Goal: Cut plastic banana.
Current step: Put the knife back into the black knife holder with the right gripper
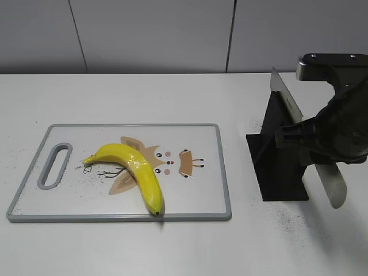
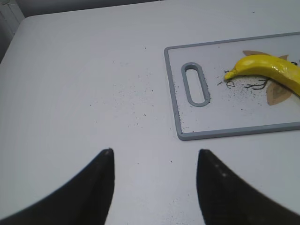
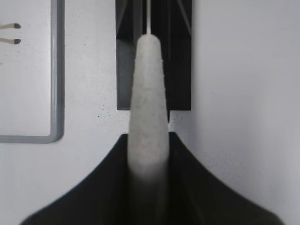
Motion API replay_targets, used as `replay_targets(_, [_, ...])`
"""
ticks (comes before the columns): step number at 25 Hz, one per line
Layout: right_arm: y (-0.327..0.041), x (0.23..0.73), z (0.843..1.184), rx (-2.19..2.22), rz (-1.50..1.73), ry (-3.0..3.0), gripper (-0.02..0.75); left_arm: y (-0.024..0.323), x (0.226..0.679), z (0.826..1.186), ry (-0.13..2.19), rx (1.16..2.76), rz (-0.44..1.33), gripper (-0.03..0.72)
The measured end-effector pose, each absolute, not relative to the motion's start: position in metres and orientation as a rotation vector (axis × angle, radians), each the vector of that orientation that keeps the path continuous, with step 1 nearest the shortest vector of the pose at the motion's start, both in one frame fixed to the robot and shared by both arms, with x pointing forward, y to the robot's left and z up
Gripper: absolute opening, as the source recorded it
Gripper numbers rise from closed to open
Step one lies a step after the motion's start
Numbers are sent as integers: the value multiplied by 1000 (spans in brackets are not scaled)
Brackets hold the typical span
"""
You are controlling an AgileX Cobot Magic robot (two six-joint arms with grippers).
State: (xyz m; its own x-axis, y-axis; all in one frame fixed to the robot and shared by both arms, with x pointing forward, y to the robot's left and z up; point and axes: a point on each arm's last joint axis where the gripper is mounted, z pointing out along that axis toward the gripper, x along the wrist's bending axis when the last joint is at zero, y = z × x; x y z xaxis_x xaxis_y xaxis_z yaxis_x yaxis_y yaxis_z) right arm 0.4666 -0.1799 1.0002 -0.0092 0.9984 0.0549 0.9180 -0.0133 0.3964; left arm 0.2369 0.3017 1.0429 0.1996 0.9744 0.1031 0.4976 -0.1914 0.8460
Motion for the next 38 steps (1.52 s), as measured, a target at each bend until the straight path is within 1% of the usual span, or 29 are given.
replay_targets(2, [-180, 467, 1000, 2021, 478, 2016, 283, 302, 237, 1043, 1379, 1793, 887, 521])
replay_targets(5, [-180, 467, 1000, 2021, 479, 2016, 543, 302, 237, 1043, 1379, 1793, 887, 521])
replay_targets(7, [-178, 469, 1004, 2009, 498, 2011, 633, 302, 237, 1043, 1379, 1793, 887, 521])
replay_targets(8, [-178, 472, 1010, 1992, 515, 2005, 654, 302, 237, 1043, 1379, 1793, 887, 521])
replay_targets(10, [-176, 477, 1026, 1959, 583, 1982, 666, 302, 237, 1043, 1379, 1793, 887, 521])
replay_targets(12, [-174, 480, 1050, 1901, 682, 1964, 667, 302, 237, 1043, 1379, 1793, 887, 520])
replay_targets(16, [-179, 470, 1094, 1698, 838, 1990, 667, 302, 237, 1043, 1381, 1795, 894, 520])
replay_targets(18, [-184, 458, 1108, 1574, 856, 2048, 661, 302, 237, 1043, 1381, 1795, 894, 520])
replay_targets(21, [-194, 437, 1118, 1472, 805, 2153, 650, 302, 237, 1043, 1379, 1793, 887, 520])
replay_targets(24, [-205, 413, 1122, 1441, 777, 2218, 638, 302, 237, 1043, 1379, 1793, 887, 520])
replay_targets(28, [-224, 377, 1117, 1396, 821, 2224, 617, 301, 237, 1043, 1378, 1792, 882, 517])
replay_targets(32, [-244, 343, 1101, 1373, 864, 2200, 592, 301, 237, 1043, 1378, 1792, 881, 513])
replay_targets(38, [-268, 297, 1080, 1315, 970, 2166, 585, 301, 237, 1043, 1377, 1792, 881, 505])
